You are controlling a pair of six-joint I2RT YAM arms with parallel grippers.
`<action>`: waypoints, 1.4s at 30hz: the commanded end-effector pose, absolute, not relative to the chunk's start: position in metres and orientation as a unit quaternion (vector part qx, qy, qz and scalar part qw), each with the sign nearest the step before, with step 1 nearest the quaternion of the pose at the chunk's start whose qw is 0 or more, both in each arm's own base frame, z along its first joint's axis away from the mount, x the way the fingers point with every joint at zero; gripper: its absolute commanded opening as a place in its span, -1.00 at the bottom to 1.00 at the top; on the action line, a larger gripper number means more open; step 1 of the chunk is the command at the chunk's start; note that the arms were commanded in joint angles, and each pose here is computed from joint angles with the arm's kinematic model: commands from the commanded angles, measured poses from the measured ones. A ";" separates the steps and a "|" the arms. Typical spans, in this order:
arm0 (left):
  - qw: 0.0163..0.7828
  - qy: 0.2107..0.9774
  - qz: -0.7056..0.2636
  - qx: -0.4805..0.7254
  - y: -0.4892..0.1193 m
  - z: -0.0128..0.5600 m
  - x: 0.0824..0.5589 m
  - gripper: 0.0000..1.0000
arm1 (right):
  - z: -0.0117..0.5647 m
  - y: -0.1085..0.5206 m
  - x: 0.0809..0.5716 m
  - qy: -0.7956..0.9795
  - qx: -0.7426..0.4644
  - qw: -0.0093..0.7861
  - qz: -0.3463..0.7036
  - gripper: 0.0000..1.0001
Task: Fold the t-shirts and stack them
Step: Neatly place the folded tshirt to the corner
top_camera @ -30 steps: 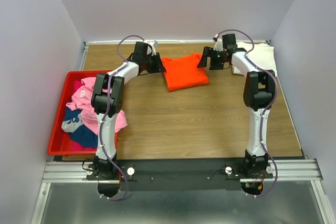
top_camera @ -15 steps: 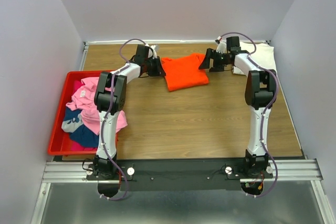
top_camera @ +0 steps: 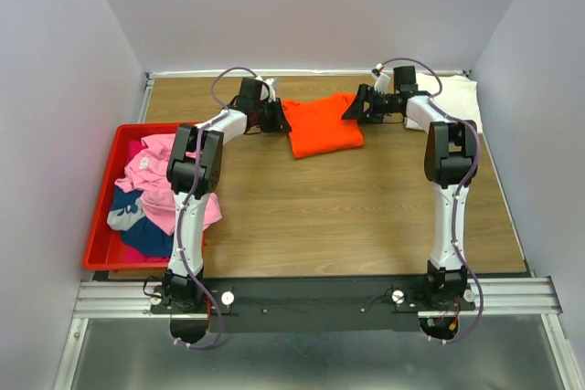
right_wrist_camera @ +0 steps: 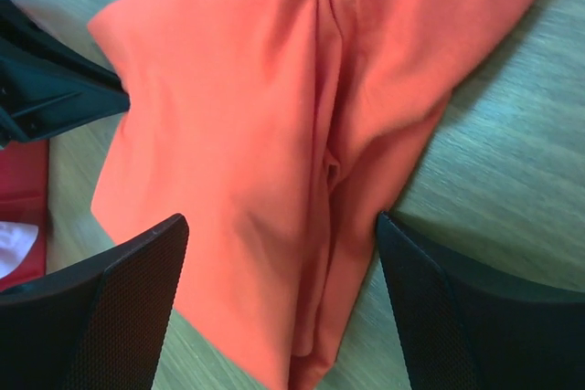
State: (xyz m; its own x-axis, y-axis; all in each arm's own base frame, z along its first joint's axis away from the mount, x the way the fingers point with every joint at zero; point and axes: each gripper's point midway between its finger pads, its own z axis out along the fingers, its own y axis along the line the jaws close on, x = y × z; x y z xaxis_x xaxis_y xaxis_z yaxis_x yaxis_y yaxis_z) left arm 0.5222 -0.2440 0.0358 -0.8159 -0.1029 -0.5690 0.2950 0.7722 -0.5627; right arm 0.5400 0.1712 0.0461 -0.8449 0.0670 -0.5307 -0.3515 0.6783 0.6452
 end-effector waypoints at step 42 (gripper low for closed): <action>0.336 0.882 -0.320 0.083 -0.247 0.095 0.505 -0.07 | 0.049 0.106 0.568 0.931 -0.087 0.317 0.160 -0.99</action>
State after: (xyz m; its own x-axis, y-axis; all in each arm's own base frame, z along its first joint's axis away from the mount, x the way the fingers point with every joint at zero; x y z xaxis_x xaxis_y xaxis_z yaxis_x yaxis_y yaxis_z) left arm 0.5069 -0.2587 0.0740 -0.7893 -0.0717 -0.6099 0.3491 0.7646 -0.5417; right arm 0.5526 0.1591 0.0311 -0.8209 0.0030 -0.5711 -0.3073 0.8406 0.4462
